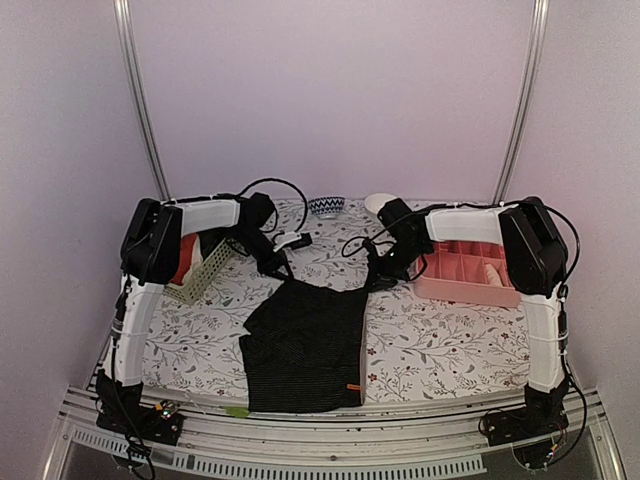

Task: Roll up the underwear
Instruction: Pick up the underwear from the center of the board, then fold the underwear at the center of the board.

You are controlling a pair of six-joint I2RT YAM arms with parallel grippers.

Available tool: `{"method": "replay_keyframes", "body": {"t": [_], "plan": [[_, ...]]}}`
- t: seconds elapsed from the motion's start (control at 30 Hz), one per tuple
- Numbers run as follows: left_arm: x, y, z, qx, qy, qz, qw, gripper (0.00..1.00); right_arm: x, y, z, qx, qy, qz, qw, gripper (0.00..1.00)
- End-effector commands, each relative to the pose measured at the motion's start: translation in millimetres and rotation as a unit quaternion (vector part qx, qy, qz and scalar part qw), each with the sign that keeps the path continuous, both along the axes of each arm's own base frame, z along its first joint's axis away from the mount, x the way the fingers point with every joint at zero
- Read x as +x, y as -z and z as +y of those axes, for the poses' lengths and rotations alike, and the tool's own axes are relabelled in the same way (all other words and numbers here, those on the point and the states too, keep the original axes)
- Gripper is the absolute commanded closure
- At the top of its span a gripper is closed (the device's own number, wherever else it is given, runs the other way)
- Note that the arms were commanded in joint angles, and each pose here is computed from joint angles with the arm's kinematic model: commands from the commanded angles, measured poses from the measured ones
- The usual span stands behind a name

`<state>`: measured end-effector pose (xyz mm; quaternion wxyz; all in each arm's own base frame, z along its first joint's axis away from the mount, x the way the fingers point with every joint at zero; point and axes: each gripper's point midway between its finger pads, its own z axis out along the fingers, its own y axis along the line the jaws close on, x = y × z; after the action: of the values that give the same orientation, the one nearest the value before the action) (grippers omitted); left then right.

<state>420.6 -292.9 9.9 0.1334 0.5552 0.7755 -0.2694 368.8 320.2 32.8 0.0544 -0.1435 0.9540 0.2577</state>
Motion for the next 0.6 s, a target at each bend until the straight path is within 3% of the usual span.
{"method": "replay_keyframes", "body": {"t": [0.0, 0.1, 0.2, 0.4, 0.57], "plan": [[32.8, -15.2, 15.8, 0.004, -0.031, -0.041, 0.999, 1.0, 17.1, -7.3, 3.0, 0.002, -0.008, -0.032, 0.999, 1.0], [69.2, -50.3, 13.7, -0.026, -0.053, -0.079, 0.995, 1.0, 32.1, -21.9, 10.2, 0.012, -0.016, -0.066, 0.998, 1.0], [79.4, -70.3, 6.9, -0.043, -0.04, -0.097, 0.994, 1.0, 50.6, -44.2, 19.4, 0.026, -0.029, -0.116, 0.993, 1.0], [66.4, -83.7, 8.9, -0.054, -0.018, -0.112, 0.992, 1.0, 77.3, -78.7, 31.0, 0.041, -0.075, -0.224, 0.971, 1.0], [41.6, -95.6, 17.0, -0.065, -0.008, -0.131, 0.989, 1.0, 74.9, -96.0, 35.6, 0.052, -0.124, -0.282, 0.95, 1.0]]}}
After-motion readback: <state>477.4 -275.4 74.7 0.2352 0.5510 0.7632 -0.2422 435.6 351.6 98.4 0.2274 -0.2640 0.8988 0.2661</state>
